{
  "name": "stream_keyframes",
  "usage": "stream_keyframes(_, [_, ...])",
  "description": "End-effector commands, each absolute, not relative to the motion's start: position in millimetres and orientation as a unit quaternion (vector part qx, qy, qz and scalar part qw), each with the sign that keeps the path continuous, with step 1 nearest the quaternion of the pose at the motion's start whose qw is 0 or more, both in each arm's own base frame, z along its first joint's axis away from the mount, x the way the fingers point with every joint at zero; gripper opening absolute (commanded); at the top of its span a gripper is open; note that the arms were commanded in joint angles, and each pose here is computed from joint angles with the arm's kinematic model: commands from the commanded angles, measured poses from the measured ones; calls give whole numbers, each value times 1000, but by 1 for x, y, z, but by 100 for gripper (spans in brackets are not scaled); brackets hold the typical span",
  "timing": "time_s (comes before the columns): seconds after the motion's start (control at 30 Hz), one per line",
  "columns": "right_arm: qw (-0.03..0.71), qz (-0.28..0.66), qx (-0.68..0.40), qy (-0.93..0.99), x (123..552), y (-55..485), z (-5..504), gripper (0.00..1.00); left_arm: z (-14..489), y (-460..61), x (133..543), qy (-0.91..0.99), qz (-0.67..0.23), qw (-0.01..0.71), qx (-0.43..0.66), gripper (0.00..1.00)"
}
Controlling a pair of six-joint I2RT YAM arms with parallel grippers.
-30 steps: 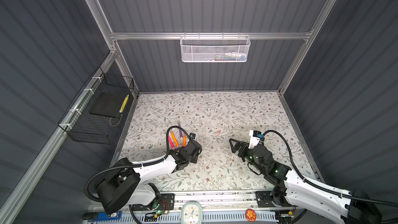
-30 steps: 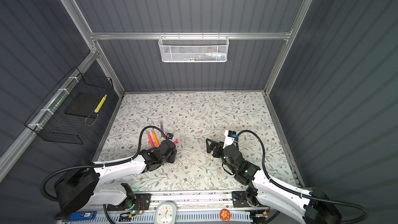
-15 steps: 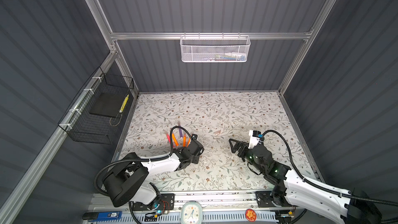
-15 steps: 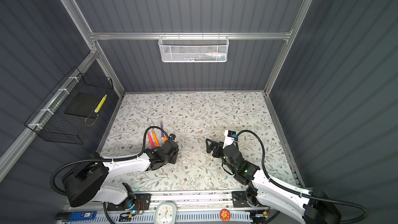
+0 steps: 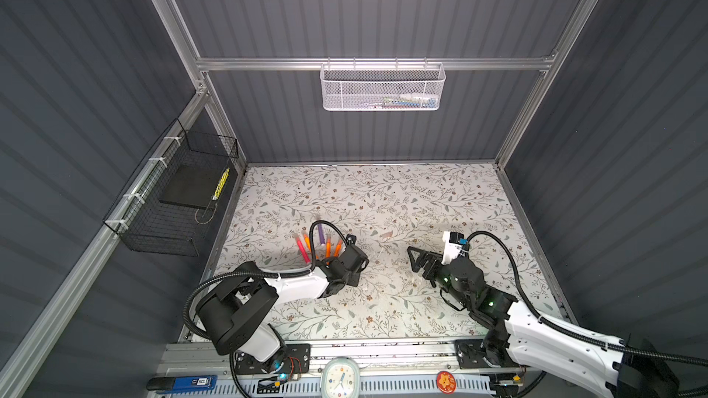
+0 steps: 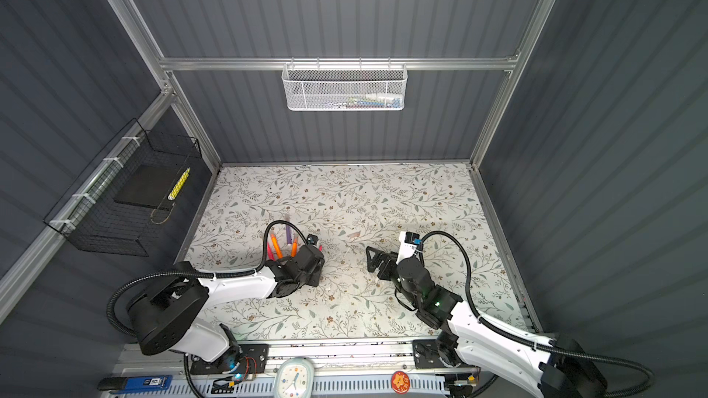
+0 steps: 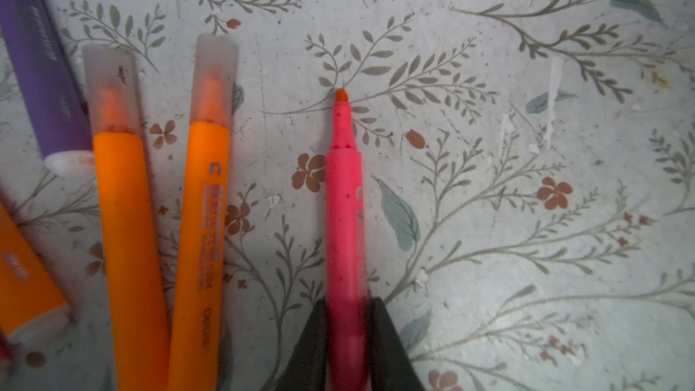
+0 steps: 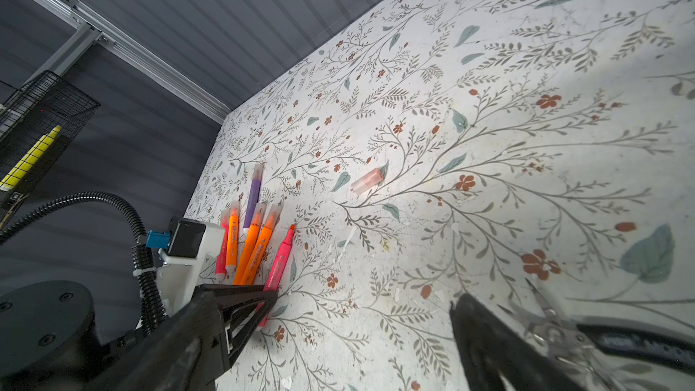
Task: Insert pens into pen caps
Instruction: Pick up a pen from the center of the table.
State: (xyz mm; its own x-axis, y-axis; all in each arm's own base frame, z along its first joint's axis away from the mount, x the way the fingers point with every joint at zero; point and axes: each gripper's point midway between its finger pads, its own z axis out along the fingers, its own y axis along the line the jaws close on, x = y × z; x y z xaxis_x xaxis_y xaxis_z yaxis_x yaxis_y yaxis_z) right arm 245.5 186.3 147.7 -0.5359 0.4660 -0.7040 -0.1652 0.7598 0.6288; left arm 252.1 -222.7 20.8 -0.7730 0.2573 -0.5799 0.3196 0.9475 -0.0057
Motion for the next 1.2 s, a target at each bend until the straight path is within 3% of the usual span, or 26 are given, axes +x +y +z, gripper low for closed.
stream_keyframes(0.0, [478,344,99,802,247,187,153,99,9,-214,239,948,-40,271,163,16])
stream_keyframes(0.3, [466,360,93,803,247,197,151,99,21,-222,246,942,-55,290,161,8])
stream_keyframes(0.67, [458,444,108,763,244,225,160,92,112,-247,241,877,-196,399,186,0])
stream_keyframes(0.87, [465,475,69,744,234,262,177,92,120,-259,236,860,-236,405,204,0])
stream_keyframes(1.17, [425,497,53,754,239,302,163,90,129,-284,223,836,-306,391,232,0])
